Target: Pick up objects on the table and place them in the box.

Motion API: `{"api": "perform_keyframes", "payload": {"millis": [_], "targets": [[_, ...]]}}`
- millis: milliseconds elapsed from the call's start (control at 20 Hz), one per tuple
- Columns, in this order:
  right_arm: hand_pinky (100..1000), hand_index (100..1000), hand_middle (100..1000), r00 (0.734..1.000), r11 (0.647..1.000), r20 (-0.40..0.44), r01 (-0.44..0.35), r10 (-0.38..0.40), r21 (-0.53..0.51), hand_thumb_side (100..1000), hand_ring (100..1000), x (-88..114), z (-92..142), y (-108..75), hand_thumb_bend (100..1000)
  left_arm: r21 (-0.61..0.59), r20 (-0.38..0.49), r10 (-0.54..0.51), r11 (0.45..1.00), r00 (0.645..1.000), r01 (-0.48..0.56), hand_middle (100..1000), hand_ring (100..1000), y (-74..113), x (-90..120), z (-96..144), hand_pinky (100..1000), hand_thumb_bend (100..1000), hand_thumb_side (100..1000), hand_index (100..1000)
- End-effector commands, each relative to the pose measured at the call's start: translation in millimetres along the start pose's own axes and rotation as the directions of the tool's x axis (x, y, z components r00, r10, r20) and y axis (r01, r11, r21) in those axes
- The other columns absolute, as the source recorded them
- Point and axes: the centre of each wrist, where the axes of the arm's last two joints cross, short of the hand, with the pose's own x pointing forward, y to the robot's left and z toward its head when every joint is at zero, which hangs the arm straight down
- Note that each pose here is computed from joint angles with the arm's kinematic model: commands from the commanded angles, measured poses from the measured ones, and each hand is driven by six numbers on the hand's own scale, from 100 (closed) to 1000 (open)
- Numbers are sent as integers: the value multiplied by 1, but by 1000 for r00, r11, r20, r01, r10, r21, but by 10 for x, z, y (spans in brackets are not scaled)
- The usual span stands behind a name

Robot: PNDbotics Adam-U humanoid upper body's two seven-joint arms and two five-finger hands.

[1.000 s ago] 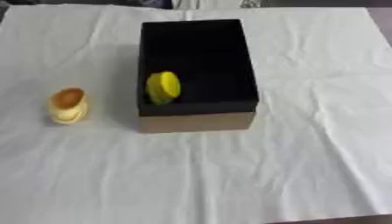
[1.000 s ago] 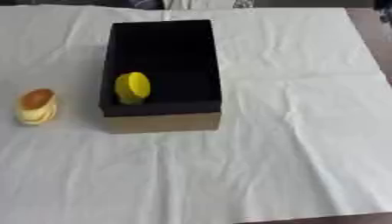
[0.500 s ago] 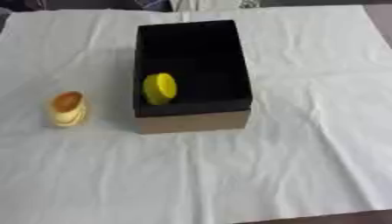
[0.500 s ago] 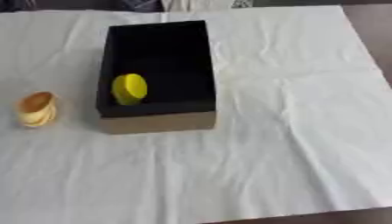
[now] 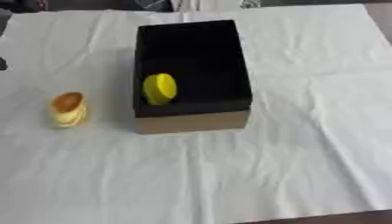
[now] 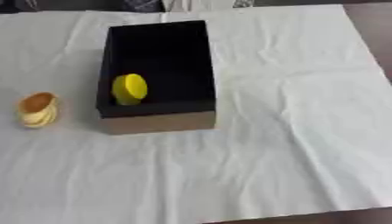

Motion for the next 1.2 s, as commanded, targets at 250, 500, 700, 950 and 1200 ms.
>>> {"api": "perform_keyframes", "payload": {"millis": [250,500,700,950,1200], "targets": [[921,825,550,1000,1000,-11,-13,13,24,100,893,37,-63,-3,100,-100,158,4,995,987,12,884,964,126,155,-125,947,556,136,946],[924,824,547,1000,999,-23,2,-1,35,100,893,36,-78,15,100,-133,202,34,991,979,-7,889,968,150,244,-352,950,541,112,943],[926,823,545,1000,999,-26,13,-12,39,100,893,34,-85,27,100,-154,226,63,988,972,-29,888,969,138,283,-544,951,525,102,941],[930,824,542,999,999,-43,21,-19,43,100,895,32,-81,37,100,-194,231,88,980,969,-42,887,967,82,301,-634,949,505,100,939],[932,823,540,998,999,-61,21,-19,43,100,896,30,-61,38,100,-146,228,79,988,970,-47,884,962,160,324,-569,947,504,100,937]]}}
